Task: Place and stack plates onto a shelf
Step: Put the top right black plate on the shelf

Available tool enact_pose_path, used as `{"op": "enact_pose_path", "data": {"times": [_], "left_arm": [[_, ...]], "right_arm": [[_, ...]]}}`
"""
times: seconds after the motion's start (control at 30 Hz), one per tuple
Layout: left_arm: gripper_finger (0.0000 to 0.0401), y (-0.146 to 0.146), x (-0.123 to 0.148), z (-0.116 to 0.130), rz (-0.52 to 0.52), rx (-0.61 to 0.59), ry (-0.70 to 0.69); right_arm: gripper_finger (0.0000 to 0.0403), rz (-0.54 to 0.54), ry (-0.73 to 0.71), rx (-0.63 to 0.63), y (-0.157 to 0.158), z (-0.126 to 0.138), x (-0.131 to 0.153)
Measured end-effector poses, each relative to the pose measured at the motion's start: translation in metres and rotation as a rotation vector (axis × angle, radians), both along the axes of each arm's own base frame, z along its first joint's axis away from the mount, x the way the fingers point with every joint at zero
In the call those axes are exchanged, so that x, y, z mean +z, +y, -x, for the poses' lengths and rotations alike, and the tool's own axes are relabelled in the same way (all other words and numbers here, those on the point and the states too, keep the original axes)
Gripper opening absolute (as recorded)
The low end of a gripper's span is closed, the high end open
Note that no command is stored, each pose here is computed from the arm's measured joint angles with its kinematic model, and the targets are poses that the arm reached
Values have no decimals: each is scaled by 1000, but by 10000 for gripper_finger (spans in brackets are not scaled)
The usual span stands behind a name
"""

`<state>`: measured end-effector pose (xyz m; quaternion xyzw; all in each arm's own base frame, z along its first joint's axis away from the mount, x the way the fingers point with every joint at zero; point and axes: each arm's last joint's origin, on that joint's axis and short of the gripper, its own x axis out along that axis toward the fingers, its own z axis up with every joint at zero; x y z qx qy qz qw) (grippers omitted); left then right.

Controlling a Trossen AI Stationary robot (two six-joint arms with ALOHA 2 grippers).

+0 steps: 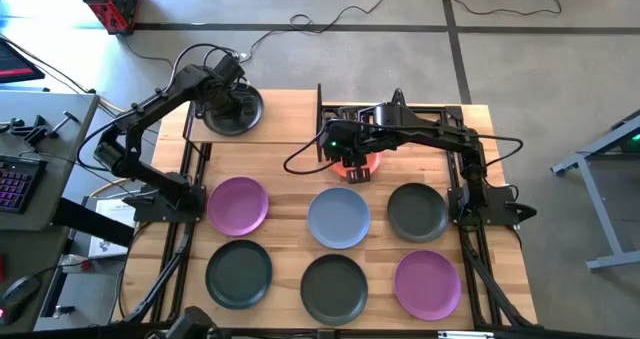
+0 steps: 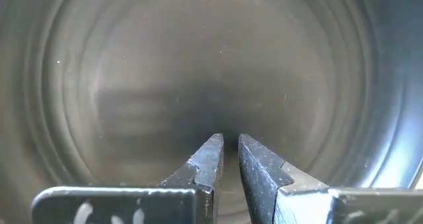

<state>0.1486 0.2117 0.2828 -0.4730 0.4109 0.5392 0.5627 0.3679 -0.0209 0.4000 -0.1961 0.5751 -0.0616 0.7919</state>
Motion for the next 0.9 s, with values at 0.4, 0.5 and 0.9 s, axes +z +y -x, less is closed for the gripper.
{"op": "enact_pose_path", "data": {"times": [0.4,0.5,0.9], "left_arm": [[42,-9,4,10,28,20,42],[42,-9,5,11,20,12,52],[42,-9,6,9,10,3,22]], "right_arm": [[156,0,0,0,0,0,0],[156,0,0,0,0,0,0],[156,0,0,0,0,0,0]]}}
